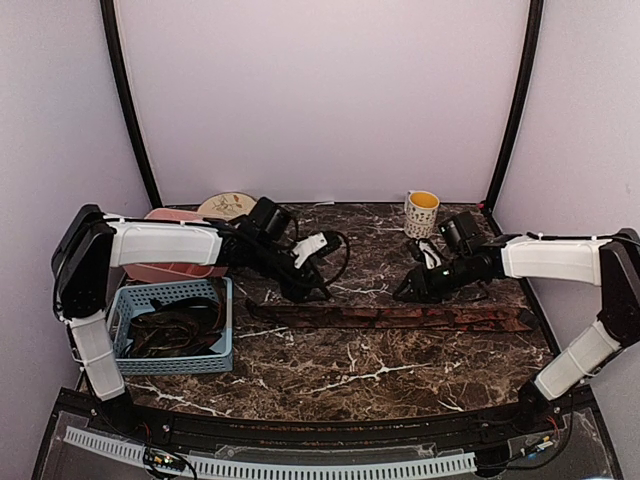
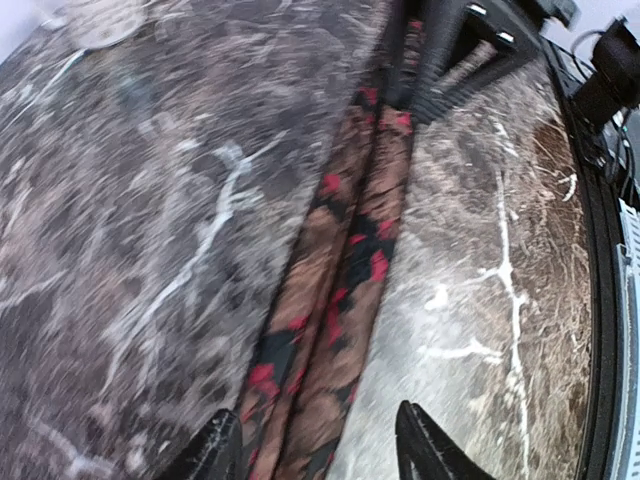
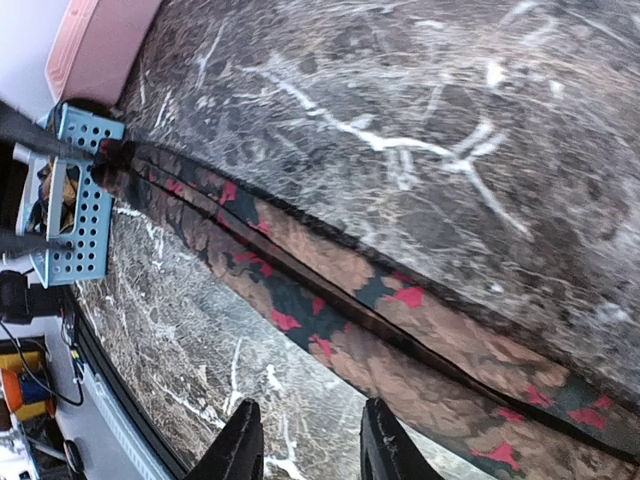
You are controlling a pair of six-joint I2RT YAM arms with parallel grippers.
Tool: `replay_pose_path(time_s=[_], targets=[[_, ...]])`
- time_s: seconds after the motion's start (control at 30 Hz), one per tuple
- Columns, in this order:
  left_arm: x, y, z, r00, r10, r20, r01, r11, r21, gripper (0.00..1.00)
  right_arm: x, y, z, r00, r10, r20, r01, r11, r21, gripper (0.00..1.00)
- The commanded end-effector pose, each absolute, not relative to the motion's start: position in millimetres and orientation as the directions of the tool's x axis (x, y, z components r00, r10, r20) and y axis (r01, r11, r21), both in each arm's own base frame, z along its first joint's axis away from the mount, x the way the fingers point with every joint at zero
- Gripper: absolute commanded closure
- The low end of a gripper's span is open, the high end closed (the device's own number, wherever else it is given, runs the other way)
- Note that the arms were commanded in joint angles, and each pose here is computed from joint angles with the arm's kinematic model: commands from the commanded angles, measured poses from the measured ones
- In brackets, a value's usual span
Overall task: Roll the ties
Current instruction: Adjust the tie at the center of the board.
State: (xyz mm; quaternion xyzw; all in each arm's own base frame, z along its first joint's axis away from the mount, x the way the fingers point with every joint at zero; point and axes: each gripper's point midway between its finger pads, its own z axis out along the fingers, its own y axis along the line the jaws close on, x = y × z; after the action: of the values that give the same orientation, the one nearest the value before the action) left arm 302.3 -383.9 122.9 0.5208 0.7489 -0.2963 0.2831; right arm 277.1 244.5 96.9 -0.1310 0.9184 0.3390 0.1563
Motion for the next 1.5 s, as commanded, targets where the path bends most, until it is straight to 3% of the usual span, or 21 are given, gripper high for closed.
replay_pose_path(time_s=[0.0, 0.2, 0.5, 0.6, 0.73, 0.83, 1.0, 1.2, 1.3, 1.47], targets=[[282, -445, 123, -0.205, 0.594, -0.778, 0.976, 0.178, -0.122, 0.45, 282, 212, 99, -0.926, -0.037, -0.375, -0.264, 0.772, 0.578, 0.68], [277, -495, 97, -0.170, 0.605, -0.778, 0.985, 0.098, -0.139, 0.45, 280, 175, 95, -0.933, 0.041, -0.357, -0.187, 0.793, 0.580, 0.68], [263, -510, 51, -0.164, 0.671, -0.723, 0.986, 0.079, -0.149, 0.46, 280, 132, 65, -0.951, 0.163, -0.262, -0.017, 0.820, 0.572, 0.72], [267, -506, 47, -0.167, 0.692, -0.703, 0.986, 0.103, -0.133, 0.61, 277, 121, 51, -0.954, 0.195, -0.228, 0.036, 0.827, 0.561, 0.72], [264, -490, 47, -0.153, 0.738, -0.657, 0.988, 0.107, -0.110, 0.90, 274, 106, 33, -0.955, 0.242, -0.172, 0.112, 0.830, 0.547, 0.72], [262, -475, 71, -0.130, 0.727, -0.674, 0.991, 0.117, -0.065, 0.99, 272, 95, 19, -0.949, 0.288, -0.127, 0.181, 0.830, 0.528, 0.73], [263, -442, 110, -0.144, 0.680, -0.719, 0.986, 0.162, -0.044, 1.00, 268, 83, 7, -0.936, 0.341, -0.085, 0.251, 0.818, 0.517, 0.72], [286, -386, 133, -0.240, 0.629, -0.739, 0.953, 0.296, -0.058, 1.00, 274, 74, 21, -0.915, 0.381, -0.133, 0.262, 0.811, 0.523, 0.70], [290, -376, 145, -0.226, 0.619, -0.752, 0.948, 0.317, -0.024, 1.00, 276, 68, 27, -0.907, 0.389, -0.161, 0.265, 0.825, 0.499, 0.68], [303, -372, 193, -0.244, 0.493, -0.835, 0.924, 0.378, -0.047, 1.00, 271, 53, 10, -0.897, 0.427, -0.115, 0.338, 0.828, 0.447, 0.68]])
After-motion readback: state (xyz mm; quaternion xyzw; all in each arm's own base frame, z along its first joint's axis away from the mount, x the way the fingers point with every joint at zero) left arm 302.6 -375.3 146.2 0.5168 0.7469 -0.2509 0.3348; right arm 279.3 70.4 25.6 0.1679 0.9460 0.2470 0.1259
